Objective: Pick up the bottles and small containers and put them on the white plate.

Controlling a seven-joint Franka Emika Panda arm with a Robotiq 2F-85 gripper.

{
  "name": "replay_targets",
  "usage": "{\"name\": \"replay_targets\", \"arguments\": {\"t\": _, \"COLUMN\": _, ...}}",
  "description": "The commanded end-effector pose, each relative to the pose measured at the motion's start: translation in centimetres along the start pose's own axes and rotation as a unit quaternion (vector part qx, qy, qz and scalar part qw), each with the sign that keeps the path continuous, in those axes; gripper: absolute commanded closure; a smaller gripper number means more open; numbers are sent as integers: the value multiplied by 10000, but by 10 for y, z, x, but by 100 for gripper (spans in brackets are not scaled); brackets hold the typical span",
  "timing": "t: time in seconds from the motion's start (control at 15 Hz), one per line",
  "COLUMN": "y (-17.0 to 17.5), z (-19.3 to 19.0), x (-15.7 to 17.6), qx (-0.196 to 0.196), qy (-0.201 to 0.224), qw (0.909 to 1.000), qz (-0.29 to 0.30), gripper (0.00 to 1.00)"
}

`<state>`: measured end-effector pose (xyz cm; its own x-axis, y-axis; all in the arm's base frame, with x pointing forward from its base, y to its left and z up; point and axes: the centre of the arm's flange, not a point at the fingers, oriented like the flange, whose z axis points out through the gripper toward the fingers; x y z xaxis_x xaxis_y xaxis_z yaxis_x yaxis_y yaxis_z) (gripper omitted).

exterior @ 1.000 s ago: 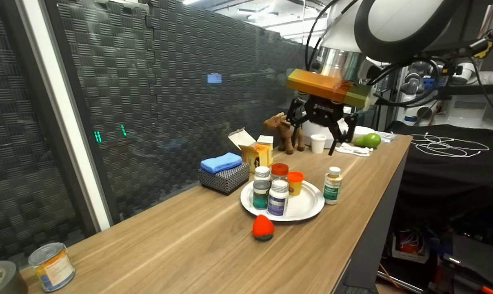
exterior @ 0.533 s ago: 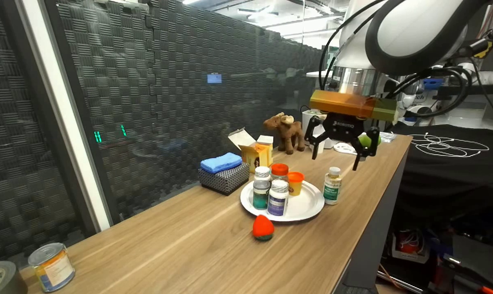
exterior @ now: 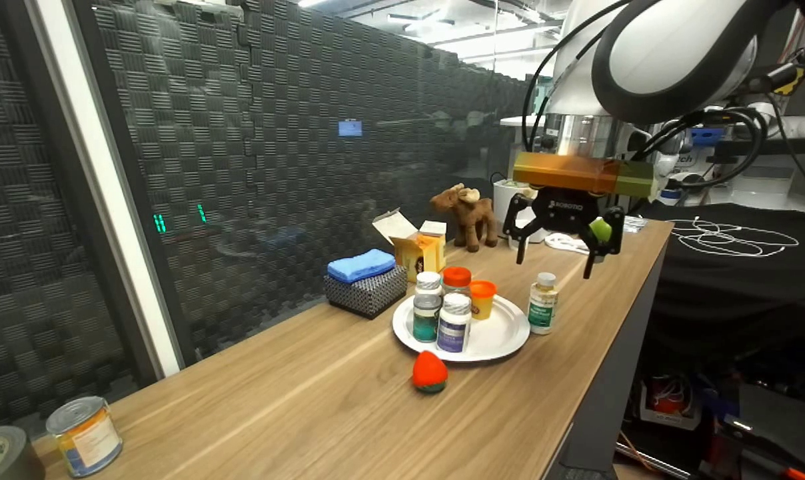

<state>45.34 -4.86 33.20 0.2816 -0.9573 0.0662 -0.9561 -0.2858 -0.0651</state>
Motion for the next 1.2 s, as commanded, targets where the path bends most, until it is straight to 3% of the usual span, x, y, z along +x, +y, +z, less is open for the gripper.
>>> {"name": "replay_targets", "arguments": {"t": 0.0, "y": -19, "z": 2, "x": 14, "qx": -56, "qy": 14, "qw": 9999, "qz": -110, "gripper": 0}}
{"name": "replay_targets", "arguments": {"t": 0.27, "y": -31, "z": 7, "x": 22, "qx": -73, "qy": 3, "qw": 9999, "qz": -114, "gripper": 0}}
{"name": "replay_targets", "arguments": {"t": 0.6, "y": -33, "z": 13, "x": 21, "qx": -165, "qy": -104, "qw": 9998, "qz": -92, "gripper": 16}}
{"name": "replay_targets", "arguments": {"t": 0.73, "y": -28, "z": 18, "x": 19, "qx": -246, "qy": -164, "qw": 9995, "qz": -57, "gripper": 42}}
{"name": "replay_targets", "arguments": {"t": 1.13, "y": -16, "z": 14, "x": 16, "qx": -328, "qy": -170, "qw": 9993, "qz": 68, "gripper": 89}}
